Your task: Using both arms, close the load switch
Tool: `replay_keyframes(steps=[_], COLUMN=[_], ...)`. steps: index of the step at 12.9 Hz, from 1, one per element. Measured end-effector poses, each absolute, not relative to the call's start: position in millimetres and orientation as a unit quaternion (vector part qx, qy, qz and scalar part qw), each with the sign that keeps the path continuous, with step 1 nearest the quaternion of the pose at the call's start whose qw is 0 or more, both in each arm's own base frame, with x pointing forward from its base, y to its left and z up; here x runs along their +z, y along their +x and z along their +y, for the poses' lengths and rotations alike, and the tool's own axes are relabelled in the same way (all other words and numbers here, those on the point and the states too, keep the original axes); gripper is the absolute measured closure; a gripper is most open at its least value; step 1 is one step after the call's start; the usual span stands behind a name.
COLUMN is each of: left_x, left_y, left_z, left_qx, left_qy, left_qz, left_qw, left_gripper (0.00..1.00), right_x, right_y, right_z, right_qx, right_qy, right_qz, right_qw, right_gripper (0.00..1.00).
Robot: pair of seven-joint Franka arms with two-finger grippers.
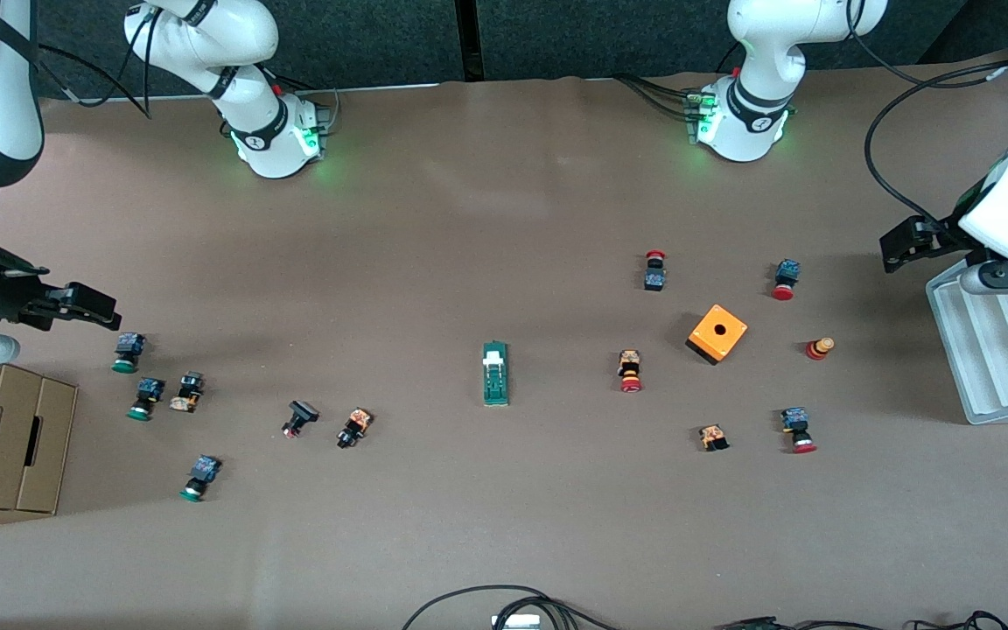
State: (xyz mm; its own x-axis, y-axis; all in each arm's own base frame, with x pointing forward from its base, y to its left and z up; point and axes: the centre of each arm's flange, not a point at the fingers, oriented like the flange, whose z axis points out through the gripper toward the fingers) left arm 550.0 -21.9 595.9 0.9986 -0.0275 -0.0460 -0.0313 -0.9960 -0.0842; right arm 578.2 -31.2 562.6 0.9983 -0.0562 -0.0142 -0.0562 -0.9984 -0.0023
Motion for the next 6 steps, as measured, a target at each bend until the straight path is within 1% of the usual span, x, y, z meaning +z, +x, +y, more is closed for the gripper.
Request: replay_keyframes(steps=[6], left_x=[595.9], left_y=[550.1], left_z=[-21.9], left_qx=[0.022], left_qy=[-0.999], left_qz=[0.015], left_qw=[0.042], left_gripper=[0.00], right_x=[562.6], right_y=[578.3], right_z=[-29.3], right_qx=[0.007], right_qy=[-1.000], right_qz=[0.026], right_qw=[0.001], right_gripper=[0.00])
